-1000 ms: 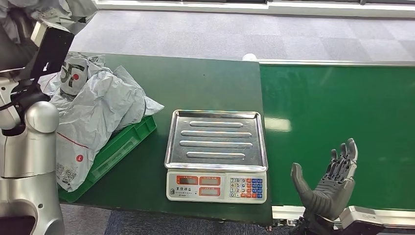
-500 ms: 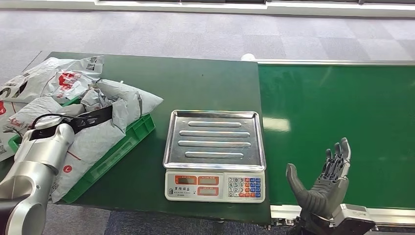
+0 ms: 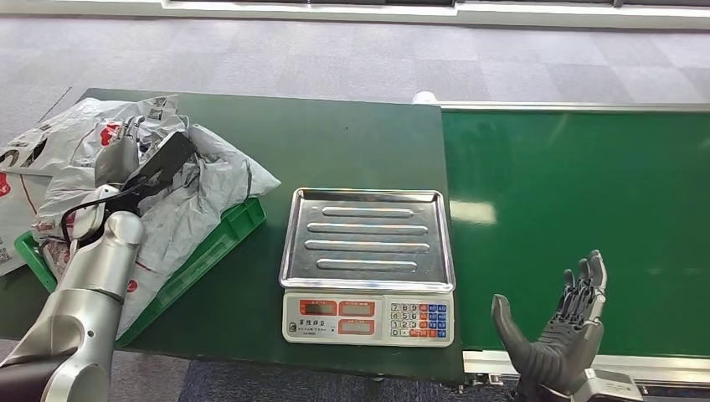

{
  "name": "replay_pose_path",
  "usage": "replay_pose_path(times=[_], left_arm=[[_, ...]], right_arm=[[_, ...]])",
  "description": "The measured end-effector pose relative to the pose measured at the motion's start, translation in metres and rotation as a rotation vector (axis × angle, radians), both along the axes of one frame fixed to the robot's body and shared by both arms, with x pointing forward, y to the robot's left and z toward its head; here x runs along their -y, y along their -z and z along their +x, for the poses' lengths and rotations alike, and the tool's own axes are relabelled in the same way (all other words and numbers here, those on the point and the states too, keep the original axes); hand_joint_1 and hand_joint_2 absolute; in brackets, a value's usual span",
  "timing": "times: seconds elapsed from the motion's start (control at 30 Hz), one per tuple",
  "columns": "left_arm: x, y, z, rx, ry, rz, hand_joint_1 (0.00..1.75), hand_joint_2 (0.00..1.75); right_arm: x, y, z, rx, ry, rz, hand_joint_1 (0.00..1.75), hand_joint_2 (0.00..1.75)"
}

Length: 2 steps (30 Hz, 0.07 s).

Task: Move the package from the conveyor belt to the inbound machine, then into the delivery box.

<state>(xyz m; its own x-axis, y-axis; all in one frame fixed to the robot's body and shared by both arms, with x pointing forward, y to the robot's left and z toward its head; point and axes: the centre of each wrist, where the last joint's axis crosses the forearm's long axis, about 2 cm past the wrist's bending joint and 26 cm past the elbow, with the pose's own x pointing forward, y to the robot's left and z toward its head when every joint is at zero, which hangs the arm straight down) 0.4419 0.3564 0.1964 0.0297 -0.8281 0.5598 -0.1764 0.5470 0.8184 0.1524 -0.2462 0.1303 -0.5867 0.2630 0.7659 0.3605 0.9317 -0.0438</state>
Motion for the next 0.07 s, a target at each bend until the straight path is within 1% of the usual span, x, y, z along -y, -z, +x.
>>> replay_pose_path(times=[0.07], left_arm=[[0.0016, -0.0023, -0.0037, 0.085, -0.001, -0.059, 0.00, 1.75]], right_arm=[[0.0001, 0.0000, -0.0012, -0.001, 0.004, 0.001, 0.00, 1.75]])
